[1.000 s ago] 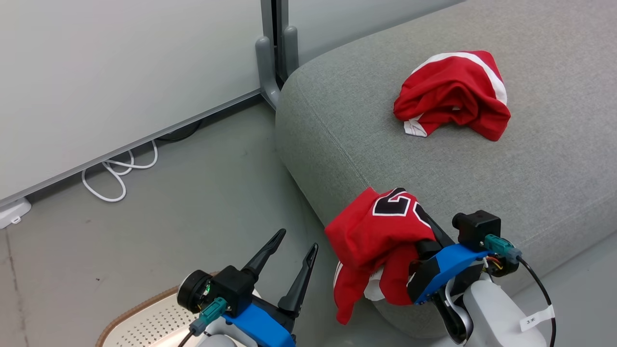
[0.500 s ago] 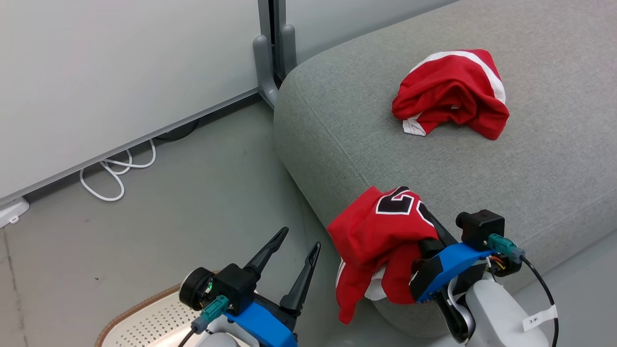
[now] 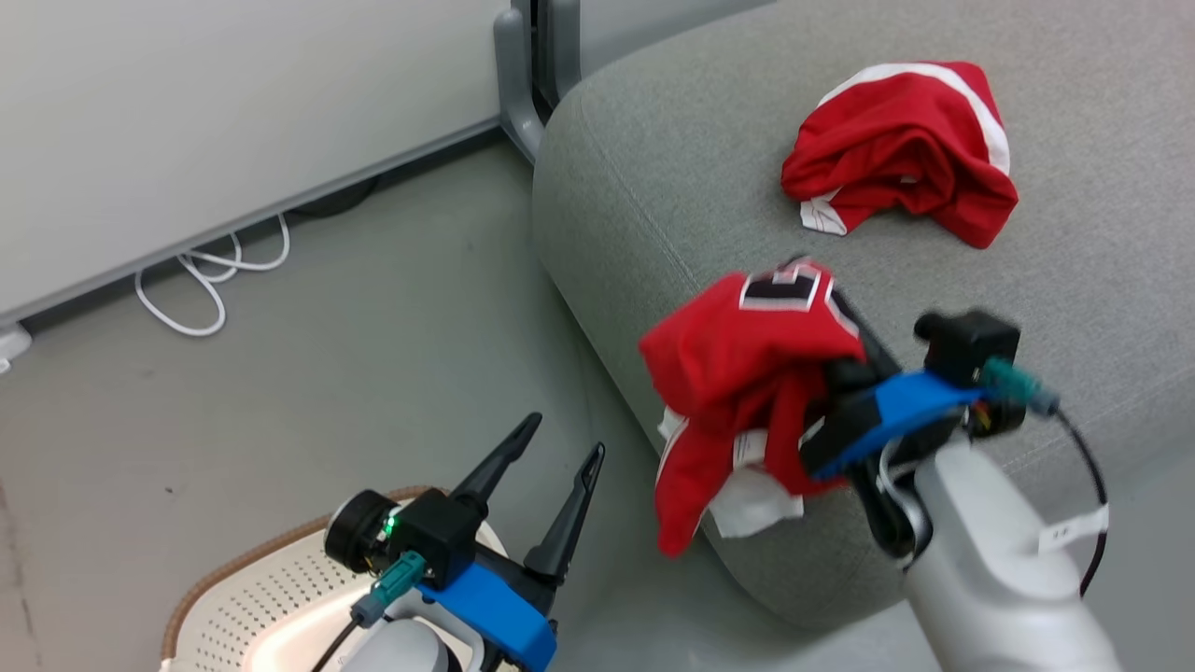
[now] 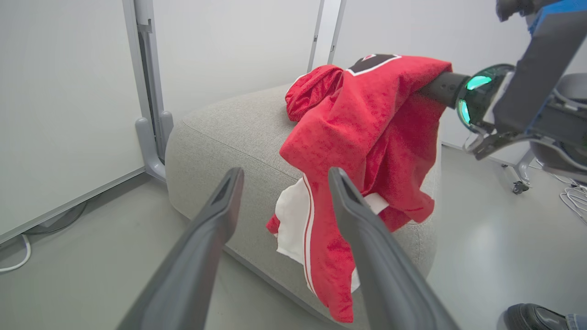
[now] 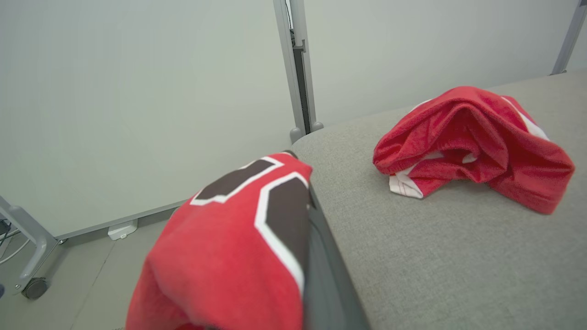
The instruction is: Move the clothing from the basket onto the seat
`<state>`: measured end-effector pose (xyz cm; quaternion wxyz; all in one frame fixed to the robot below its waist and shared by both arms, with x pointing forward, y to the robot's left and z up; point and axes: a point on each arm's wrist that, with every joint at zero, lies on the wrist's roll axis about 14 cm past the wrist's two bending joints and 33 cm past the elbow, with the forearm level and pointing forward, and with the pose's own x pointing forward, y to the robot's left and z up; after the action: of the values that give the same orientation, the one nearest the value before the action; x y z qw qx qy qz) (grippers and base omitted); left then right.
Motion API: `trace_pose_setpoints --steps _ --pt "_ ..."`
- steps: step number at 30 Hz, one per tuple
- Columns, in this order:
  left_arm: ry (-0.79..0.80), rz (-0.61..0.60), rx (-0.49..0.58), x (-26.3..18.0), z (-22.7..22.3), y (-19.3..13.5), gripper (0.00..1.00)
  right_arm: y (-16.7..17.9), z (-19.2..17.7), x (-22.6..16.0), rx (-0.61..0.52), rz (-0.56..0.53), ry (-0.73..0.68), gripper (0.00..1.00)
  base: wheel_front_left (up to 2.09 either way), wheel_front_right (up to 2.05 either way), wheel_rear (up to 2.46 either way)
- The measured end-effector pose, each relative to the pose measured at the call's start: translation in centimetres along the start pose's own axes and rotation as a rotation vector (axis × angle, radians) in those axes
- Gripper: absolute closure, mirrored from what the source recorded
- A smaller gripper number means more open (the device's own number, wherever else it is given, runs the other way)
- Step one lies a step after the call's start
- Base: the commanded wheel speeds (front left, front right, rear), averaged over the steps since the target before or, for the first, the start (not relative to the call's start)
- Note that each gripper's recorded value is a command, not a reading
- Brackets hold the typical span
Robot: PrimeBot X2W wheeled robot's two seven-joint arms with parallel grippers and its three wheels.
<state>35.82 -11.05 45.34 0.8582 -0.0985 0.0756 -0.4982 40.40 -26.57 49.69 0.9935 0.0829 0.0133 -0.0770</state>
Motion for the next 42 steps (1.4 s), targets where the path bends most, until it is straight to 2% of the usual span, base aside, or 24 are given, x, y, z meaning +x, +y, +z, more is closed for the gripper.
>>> trace_pose_setpoints --steps 11,18,19,24,33,38,42 --pt "-0.013 -0.004 0.02 1.8 -0.8 4.8 0.0 -1.5 7.7 8.3 -0.099 -0.025 -0.175 1.0 0.0 0.0 0.0" --pt "-0.022 0.009 0.002 2.5 -1.7 7.3 0.0 -3.6 10.6 11.5 -0.156 -0.068 -0.222 1.0 0.0 0.0 0.0" --pt "-0.028 0.011 0.0 2.7 -1.9 7.9 0.0 -4.2 12.1 12.3 -0.184 -0.082 -0.251 1.0 0.0 0.0 0.0" --pt "-0.023 -0.021 -0.012 3.1 -2.9 8.5 0.0 -6.0 14.9 13.6 -0.243 -0.13 -0.294 1.0 0.0 0.0 0.0" --pt "-0.051 -0.086 -0.031 3.8 -4.0 9.0 0.0 -11.3 15.5 14.2 -0.342 -0.284 -0.283 1.0 0.0 0.0 0.0" --pt "-0.071 -0.114 -0.034 4.2 -4.2 9.1 0.0 -14.1 12.9 14.3 -0.372 -0.363 -0.233 1.0 0.0 0.0 0.0" --pt "-0.062 -0.125 -0.047 4.1 -4.8 9.1 0.0 -16.1 10.0 14.0 -0.351 -0.417 -0.201 1.0 0.0 0.0 0.0"
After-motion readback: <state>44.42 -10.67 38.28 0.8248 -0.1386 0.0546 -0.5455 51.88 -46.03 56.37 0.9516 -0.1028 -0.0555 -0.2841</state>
